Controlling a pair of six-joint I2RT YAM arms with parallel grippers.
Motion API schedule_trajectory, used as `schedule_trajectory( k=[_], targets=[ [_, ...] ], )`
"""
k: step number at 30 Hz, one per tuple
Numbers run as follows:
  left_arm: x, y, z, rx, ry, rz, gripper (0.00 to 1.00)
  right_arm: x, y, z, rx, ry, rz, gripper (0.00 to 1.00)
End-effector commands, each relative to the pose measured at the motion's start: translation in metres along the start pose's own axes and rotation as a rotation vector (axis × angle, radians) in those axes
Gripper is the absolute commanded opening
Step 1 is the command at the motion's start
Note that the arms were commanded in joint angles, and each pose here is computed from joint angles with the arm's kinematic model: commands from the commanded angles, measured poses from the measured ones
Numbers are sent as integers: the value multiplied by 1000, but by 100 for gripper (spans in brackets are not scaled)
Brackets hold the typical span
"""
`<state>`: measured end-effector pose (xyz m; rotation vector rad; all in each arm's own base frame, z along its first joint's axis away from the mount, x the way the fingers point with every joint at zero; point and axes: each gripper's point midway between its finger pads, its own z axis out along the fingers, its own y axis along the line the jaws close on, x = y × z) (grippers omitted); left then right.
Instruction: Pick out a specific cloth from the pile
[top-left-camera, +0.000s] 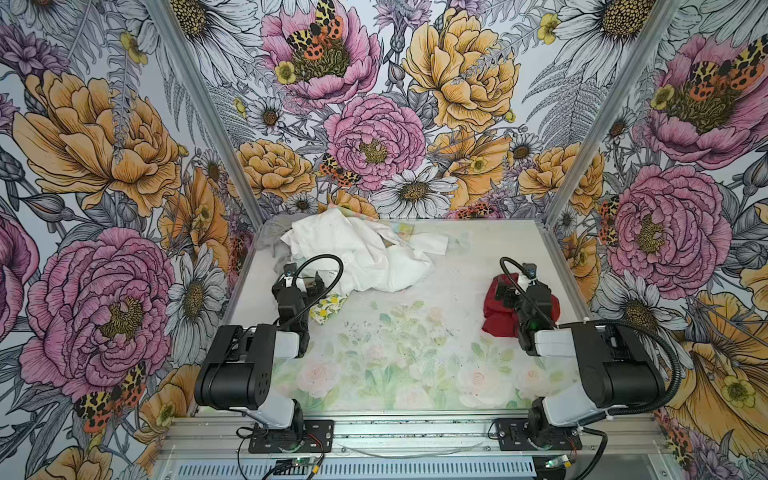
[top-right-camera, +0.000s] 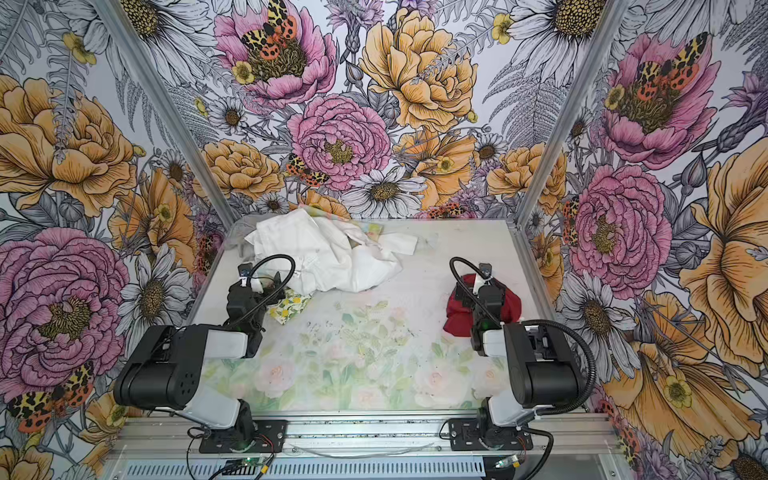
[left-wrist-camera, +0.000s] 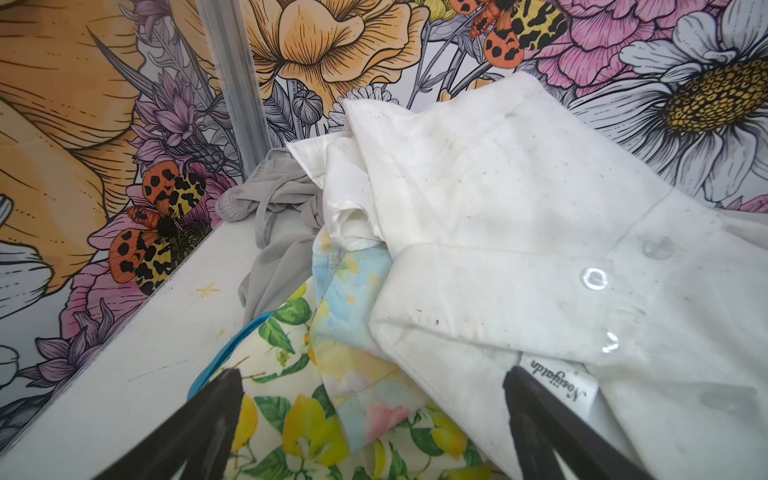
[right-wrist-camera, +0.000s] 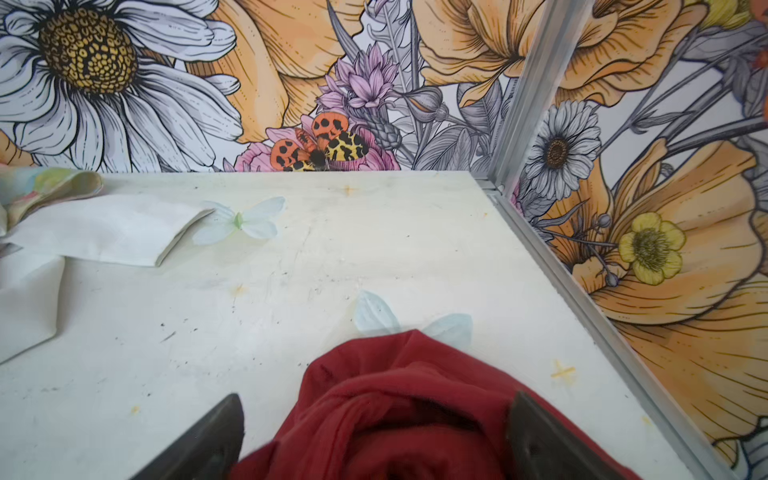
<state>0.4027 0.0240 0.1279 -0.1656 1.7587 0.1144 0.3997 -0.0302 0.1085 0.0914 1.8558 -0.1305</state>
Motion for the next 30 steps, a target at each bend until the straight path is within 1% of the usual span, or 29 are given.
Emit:
schedule_trajectory(
  k=[1,30],
  targets=[
    [-2,3,1,-9,-12,-11,99,-5,6,2,-39,-9,28,99],
    [-2,3,1,-8,-13,-10,99,-5,7,2,-37,-10,22,100]
  ],
)
